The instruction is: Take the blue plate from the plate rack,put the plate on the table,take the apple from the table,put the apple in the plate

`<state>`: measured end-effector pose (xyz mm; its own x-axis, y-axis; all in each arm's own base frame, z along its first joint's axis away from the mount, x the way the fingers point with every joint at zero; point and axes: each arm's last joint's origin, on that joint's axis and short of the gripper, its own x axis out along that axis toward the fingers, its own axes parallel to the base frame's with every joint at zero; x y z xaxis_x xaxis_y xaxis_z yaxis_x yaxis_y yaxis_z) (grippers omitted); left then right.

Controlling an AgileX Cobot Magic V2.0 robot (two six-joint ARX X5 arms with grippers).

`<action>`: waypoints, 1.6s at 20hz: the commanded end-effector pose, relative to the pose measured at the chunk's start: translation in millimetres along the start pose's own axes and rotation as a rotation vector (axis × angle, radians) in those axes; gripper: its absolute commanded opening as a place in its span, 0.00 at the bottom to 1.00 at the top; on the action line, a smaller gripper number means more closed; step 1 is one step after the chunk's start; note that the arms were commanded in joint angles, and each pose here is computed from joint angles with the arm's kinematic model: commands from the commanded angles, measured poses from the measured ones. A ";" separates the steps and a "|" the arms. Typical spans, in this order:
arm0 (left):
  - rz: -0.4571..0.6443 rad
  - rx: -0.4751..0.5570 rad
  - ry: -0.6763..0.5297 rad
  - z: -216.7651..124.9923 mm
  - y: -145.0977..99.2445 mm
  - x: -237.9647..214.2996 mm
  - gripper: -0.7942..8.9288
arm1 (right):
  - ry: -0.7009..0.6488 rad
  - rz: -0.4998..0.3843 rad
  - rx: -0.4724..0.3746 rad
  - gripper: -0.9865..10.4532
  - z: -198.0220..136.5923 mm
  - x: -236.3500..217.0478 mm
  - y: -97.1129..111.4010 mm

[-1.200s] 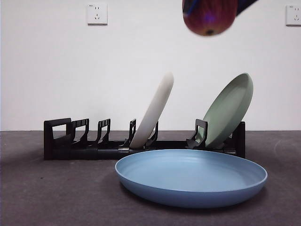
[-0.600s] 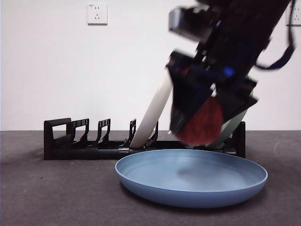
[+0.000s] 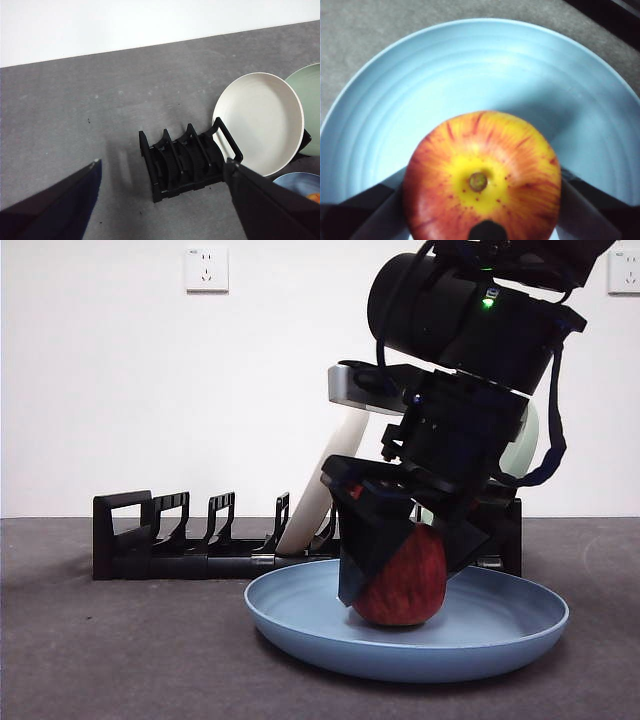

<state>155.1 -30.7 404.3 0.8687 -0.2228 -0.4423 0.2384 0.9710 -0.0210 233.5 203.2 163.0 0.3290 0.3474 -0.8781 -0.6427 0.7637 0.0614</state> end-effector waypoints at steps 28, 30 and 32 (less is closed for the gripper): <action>-0.499 0.090 0.019 -2.4 -38.2 -0.1 0.07 | -0.692 -0.094 0.029 0.07 -34.2 -227.9 5.9; -0.442 0.113 0.022 -3.5 -40.8 0.7 0.07 | -0.677 -0.095 0.027 0.07 -35.2 -227.0 5.8; -0.419 0.128 0.026 -5.3 -44.6 1.8 0.07 | -0.664 -0.095 0.025 0.07 -36.2 -226.1 5.8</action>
<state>143.2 -71.6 403.4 0.6736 -0.5982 -0.4340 0.6177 0.7781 -0.1137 130.3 109.4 344.1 0.7422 0.5331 -0.4062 -0.5769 0.8166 0.0176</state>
